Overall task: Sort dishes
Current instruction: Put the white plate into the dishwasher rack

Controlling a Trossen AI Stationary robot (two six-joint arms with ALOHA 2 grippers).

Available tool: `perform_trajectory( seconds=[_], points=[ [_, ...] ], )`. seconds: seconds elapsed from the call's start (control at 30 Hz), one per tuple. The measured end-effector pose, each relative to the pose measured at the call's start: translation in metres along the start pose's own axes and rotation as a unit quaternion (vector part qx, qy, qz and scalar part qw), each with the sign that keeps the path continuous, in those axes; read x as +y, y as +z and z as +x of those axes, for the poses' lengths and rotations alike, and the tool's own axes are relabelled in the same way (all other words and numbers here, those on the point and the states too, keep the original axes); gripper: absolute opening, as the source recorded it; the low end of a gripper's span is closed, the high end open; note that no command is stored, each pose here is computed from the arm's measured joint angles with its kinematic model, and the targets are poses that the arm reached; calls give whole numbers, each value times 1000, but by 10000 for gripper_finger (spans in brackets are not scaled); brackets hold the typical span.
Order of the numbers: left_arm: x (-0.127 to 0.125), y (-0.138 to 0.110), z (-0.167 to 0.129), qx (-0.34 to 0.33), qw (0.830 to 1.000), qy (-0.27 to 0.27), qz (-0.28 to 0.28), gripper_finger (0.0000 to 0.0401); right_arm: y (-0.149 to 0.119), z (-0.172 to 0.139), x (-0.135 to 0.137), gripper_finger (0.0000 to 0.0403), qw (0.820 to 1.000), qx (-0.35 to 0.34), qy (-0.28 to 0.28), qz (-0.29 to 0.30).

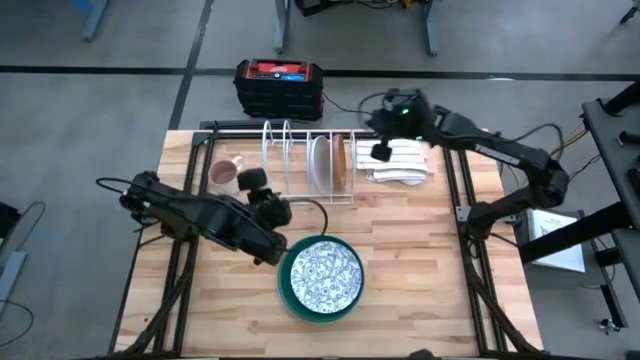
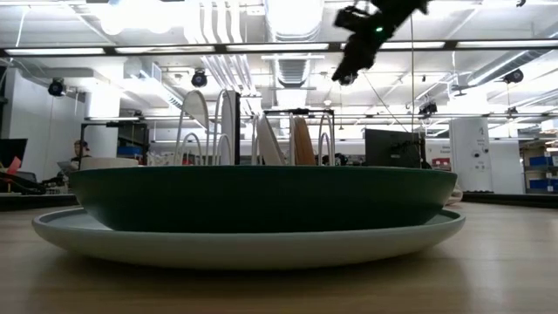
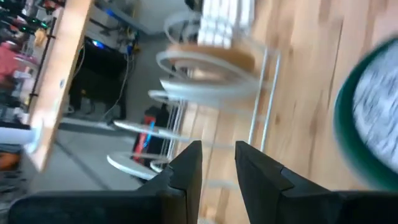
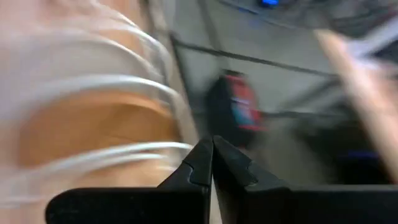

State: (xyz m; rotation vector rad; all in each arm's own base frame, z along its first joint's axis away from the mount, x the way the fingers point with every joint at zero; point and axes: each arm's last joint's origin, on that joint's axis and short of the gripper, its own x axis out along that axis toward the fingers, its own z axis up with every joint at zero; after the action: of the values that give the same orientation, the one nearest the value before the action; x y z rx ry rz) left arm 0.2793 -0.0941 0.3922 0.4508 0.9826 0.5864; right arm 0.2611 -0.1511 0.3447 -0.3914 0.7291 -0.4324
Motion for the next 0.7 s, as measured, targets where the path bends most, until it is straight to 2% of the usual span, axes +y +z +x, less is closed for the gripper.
perform_trajectory(
  seconds=[0.07, 0.13, 0.23, 0.33, 0.43, 0.5, 0.63, 0.7],
  points=[
    [-12, -8, 12, 24, 999, 6, 29, 80, -11, -7, -4, 1, 997, -27, 53, 45],
    [-24, -18, 25, 48, 997, 17, 59, 73, -21, -10, -2, 1, 994, -35, 82, 63],
    [-38, -31, 43, 69, 992, 41, 93, 53, -34, -14, 6, 0, 993, -28, 93, 68],
    [-49, -38, 55, 63, 993, 39, 87, 18, -46, -16, 13, 0, 993, -26, 96, 70],
    [-58, -36, 63, 20, 996, 14, 83, 6, -56, -15, 20, 0, 992, -25, 96, 77],
    [-62, -28, 67, -26, 997, -24, 75, 7, -62, -14, 24, 0, 992, -26, 96, 81],
    [-59, -10, 79, -125, 984, -112, 64, 1, -73, -10, 32, 0, 991, -17, 103, 83],
    [-55, -7, 89, -148, 977, -136, 68, 1, -76, -8, 34, 0, 990, -13, 105, 90]
  ],
)
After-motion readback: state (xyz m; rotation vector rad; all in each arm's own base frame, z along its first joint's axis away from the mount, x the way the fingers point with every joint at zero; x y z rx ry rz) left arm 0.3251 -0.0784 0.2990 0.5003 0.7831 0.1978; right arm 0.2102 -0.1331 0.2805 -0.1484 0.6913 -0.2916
